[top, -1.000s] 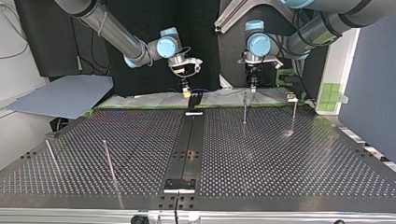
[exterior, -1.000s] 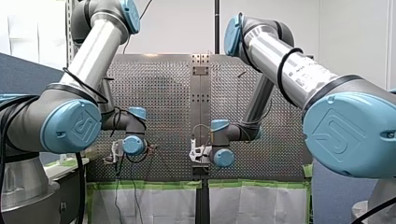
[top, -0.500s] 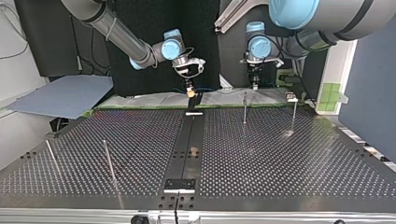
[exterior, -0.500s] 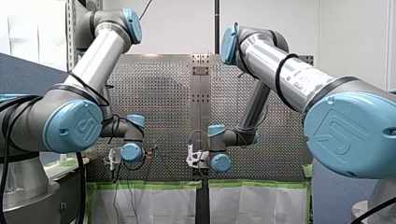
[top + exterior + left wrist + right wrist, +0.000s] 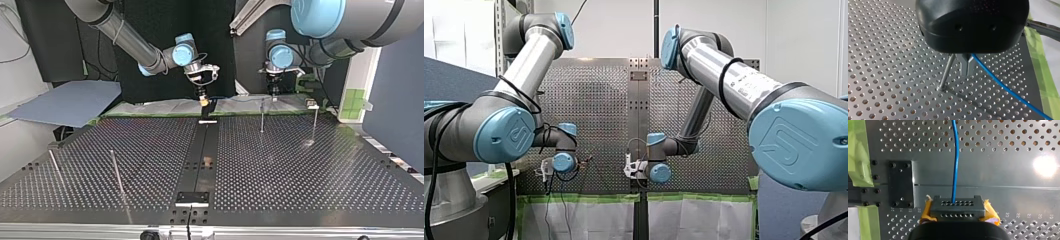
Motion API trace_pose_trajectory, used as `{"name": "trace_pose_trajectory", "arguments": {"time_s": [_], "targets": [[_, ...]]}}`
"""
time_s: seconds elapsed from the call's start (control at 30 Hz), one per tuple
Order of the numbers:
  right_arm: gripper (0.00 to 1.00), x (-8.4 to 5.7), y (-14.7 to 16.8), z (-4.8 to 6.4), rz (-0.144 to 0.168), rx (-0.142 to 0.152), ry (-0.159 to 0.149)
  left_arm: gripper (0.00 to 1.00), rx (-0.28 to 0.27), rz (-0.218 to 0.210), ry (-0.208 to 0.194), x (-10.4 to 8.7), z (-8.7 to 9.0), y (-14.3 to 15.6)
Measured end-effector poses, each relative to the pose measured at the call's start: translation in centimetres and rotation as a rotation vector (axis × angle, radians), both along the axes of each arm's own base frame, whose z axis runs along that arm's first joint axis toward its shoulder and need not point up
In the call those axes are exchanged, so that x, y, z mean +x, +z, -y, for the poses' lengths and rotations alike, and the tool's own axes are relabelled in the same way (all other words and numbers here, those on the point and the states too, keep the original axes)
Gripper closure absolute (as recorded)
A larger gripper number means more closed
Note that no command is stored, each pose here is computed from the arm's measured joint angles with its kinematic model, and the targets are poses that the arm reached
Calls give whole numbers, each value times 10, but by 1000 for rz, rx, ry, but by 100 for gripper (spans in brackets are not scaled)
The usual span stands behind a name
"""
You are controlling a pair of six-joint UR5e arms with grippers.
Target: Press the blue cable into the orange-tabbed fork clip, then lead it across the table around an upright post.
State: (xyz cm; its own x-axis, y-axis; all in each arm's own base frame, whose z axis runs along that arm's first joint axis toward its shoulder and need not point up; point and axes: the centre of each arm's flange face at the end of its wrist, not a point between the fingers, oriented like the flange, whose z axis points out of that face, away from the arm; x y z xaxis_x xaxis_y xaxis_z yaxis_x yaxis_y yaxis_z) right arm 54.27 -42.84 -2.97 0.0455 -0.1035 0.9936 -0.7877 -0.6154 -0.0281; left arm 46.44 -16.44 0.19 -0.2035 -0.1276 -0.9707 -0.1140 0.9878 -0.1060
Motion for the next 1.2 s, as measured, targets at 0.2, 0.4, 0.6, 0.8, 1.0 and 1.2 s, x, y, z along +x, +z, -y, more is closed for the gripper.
{"name": "trace_pose_trajectory", "arguments": {"time_s": [0.2,0.4,0.6,0.8,1.0,1.2], "targets": [[100,-1,0,2,0,-2,-3,100,-21,1,-15,6,-3,1],[100,-1,1,3,2,-4,-4,100,-45,5,-32,10,-4,2],[100,-1,0,4,1,-5,-5,100,-58,-9,-29,12,-7,-2],[100,-2,0,4,0,-4,-6,100,-60,-22,-26,13,-9,-10],[100,0,2,6,3,-7,-5,100,-65,-6,-24,23,-9,-6],[100,-2,3,11,4,-8,-11,100,-70,0,-16,38,-11,-1]]}}
